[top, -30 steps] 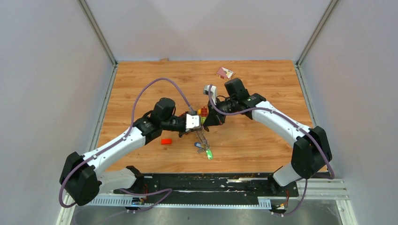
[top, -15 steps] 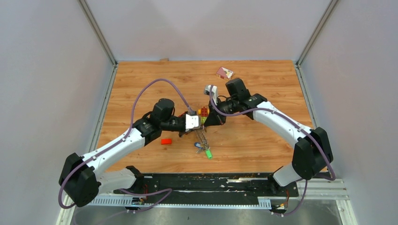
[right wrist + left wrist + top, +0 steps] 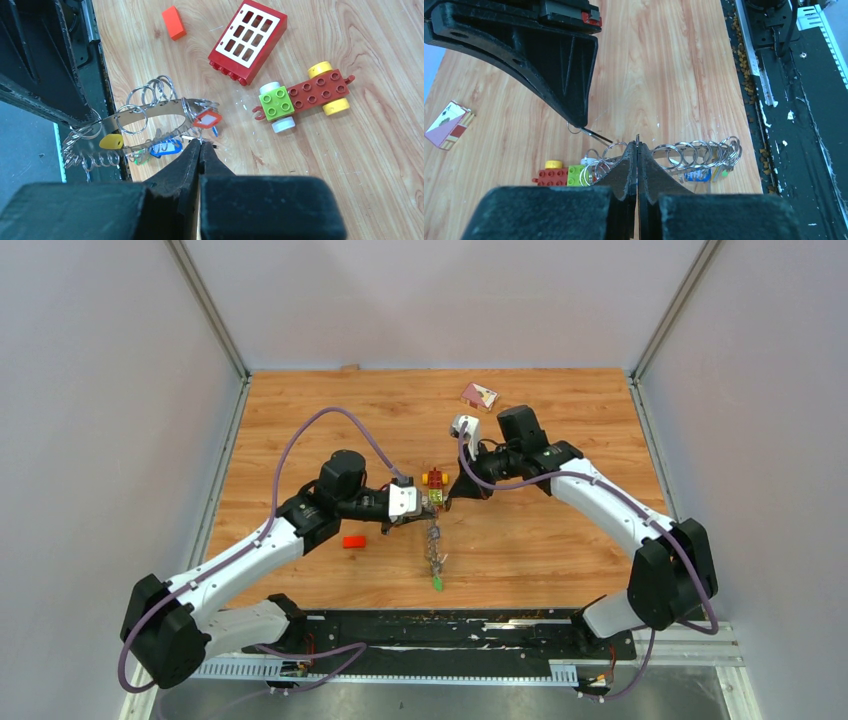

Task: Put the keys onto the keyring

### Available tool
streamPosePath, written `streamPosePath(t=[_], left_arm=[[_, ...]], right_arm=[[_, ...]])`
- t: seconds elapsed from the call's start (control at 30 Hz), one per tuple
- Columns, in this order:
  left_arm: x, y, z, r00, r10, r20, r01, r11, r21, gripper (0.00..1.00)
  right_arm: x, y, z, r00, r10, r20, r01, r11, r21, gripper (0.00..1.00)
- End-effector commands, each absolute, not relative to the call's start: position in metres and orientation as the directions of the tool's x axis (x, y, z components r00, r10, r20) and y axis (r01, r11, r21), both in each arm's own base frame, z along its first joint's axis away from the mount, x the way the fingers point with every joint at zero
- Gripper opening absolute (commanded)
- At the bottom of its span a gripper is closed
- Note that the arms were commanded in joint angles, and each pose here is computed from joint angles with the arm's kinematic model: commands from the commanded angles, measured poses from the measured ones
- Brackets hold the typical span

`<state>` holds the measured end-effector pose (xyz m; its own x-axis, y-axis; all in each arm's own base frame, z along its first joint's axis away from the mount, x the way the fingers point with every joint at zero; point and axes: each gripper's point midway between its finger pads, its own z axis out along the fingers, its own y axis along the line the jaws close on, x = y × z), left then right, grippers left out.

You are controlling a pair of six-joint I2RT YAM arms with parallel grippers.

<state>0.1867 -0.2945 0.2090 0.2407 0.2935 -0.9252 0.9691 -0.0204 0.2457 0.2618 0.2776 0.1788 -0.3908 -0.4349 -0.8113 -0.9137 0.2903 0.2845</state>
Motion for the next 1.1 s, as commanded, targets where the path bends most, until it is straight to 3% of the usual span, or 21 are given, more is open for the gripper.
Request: streamPosePath(t=[0.0, 0.33, 0.67, 1.07], left_arm=[[0.190, -0.298, 0.233, 0.280, 0.223, -0.934, 0.958, 0.002, 0.288, 0.00], [0.219, -0.299, 0.244, 0.194, 0.214, -0.957, 0.956, 0.177, 0.233, 0.00], [0.222, -0.306, 0.243, 0.120, 0.186, -0.975, 0.967, 0.199, 0.157, 0.00], [0.217, -0.306, 0.242, 0.137, 0.174, -0.975, 0.969, 0.180, 0.168, 0.00]], right_arm=[[0.261, 0.279, 0.203, -0.291, -0.403, -0.868, -0.948, 0.243, 0.205, 0.00], [0.233, 0.282, 0.235, -0.160, -0.309, -0.938, -0.985, 0.109, 0.132, 0.00], [0.225, 0.296, 0.234, -0.174, -0.311, -0.934, -0.985, 0.065, 0.162, 0.00], [0.229, 0.298, 0.226, -0.204, -0.326, -0.923, -0.979, 0.081, 0.188, 0.00]])
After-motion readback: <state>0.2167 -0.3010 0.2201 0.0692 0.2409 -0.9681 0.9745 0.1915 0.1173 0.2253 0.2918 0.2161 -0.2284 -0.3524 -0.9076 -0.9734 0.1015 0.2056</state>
